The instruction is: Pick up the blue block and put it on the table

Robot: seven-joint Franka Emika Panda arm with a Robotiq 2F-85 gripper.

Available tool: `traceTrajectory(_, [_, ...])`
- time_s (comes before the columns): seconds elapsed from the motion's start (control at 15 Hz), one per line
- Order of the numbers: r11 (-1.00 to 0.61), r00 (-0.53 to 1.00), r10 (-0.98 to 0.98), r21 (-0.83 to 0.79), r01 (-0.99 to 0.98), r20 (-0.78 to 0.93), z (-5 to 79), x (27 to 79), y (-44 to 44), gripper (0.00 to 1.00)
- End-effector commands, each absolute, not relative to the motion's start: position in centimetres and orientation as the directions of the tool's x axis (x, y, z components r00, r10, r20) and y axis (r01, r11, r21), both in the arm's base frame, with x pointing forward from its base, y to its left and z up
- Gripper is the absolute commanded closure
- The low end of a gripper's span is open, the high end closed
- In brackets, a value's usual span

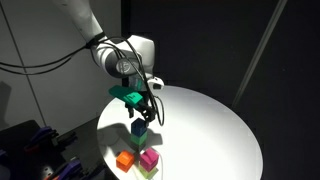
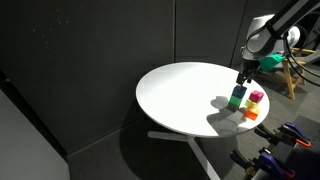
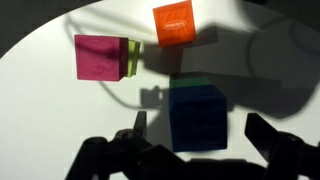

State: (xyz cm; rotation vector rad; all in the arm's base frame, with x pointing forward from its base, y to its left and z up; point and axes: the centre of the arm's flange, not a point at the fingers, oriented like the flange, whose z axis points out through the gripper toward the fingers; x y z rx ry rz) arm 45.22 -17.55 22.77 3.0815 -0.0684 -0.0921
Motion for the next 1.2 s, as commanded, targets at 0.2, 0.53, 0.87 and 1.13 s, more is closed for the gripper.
traceTrajectory(0.2, [-0.997,0.997,-0.054,0.066,-0.051,-0.053,22.4,46.7,-18.3,0.00])
traceTrajectory(0.53, [-0.997,0.997,-0.049,0.070,-0.045,-0.059,21.9,46.9,-18.3,0.00])
traceTrajectory(0.87, [-0.997,0.997,-0.045,0.069,-0.040,-0.070,21.3,46.8,-18.3,0.00])
traceTrajectory(1.13, [-0.997,0.996,-0.044,0.069,-0.039,-0.075,21.0,46.7,-18.5,0.00])
